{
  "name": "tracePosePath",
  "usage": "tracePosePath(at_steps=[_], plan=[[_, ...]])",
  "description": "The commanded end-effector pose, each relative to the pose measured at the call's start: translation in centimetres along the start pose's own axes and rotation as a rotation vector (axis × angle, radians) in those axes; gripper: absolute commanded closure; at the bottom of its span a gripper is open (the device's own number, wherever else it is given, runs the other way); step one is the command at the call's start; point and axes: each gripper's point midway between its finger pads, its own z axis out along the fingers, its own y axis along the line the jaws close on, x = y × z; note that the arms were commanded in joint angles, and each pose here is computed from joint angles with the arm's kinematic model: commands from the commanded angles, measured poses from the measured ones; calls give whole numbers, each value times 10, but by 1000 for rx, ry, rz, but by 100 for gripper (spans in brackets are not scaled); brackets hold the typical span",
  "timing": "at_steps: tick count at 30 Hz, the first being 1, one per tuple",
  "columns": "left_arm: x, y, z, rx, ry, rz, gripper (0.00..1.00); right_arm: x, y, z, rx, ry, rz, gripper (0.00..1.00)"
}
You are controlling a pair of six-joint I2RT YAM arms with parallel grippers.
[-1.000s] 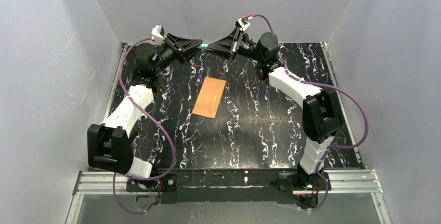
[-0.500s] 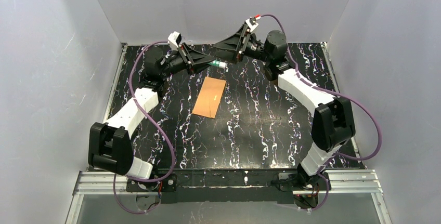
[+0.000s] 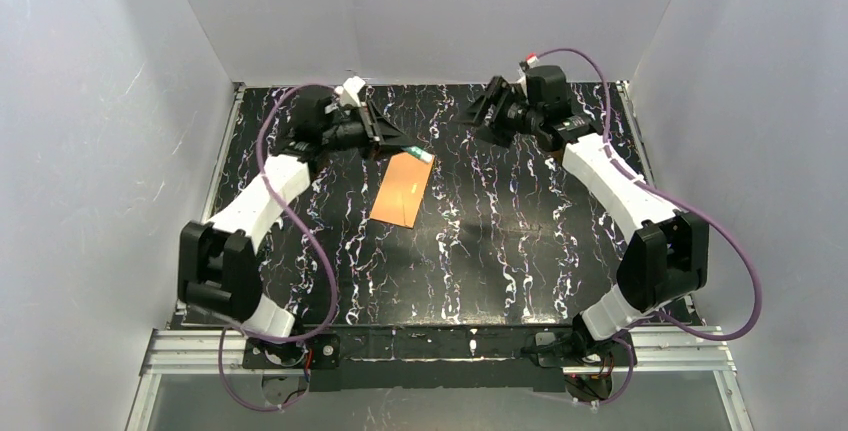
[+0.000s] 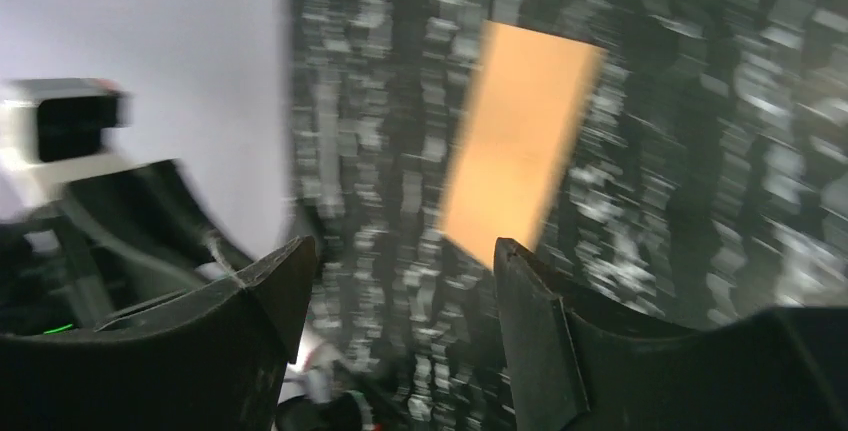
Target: Place the letter into the envelope and seal it
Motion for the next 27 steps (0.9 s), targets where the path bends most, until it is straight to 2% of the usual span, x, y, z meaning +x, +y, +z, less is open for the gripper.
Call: tracePosePath(at_steps=[1,5,13,17,20,23,27], plan=[[70,64,12,-300,309,-37,100,35,-126,-32,534,82,-118,29],[110,94,31,-425,477,-77,100,56,-171,-50,697,137,-140,33],[136,141,76,-664,621,-121,100,92,-200,-63,757,243,-112,36],[144,173,88,-810,636,-157,96,104,-207,-49,692,323,-168,36],[145,186,92,-875,612,-208,90,109,-216,-39,696,410,-194,45],[146,192,97,-908,614,-215,89,112,-212,-28,625,397,-198,47],[143,199,103,-937,599,-234,73,120,-212,-24,591,435,-196,48]])
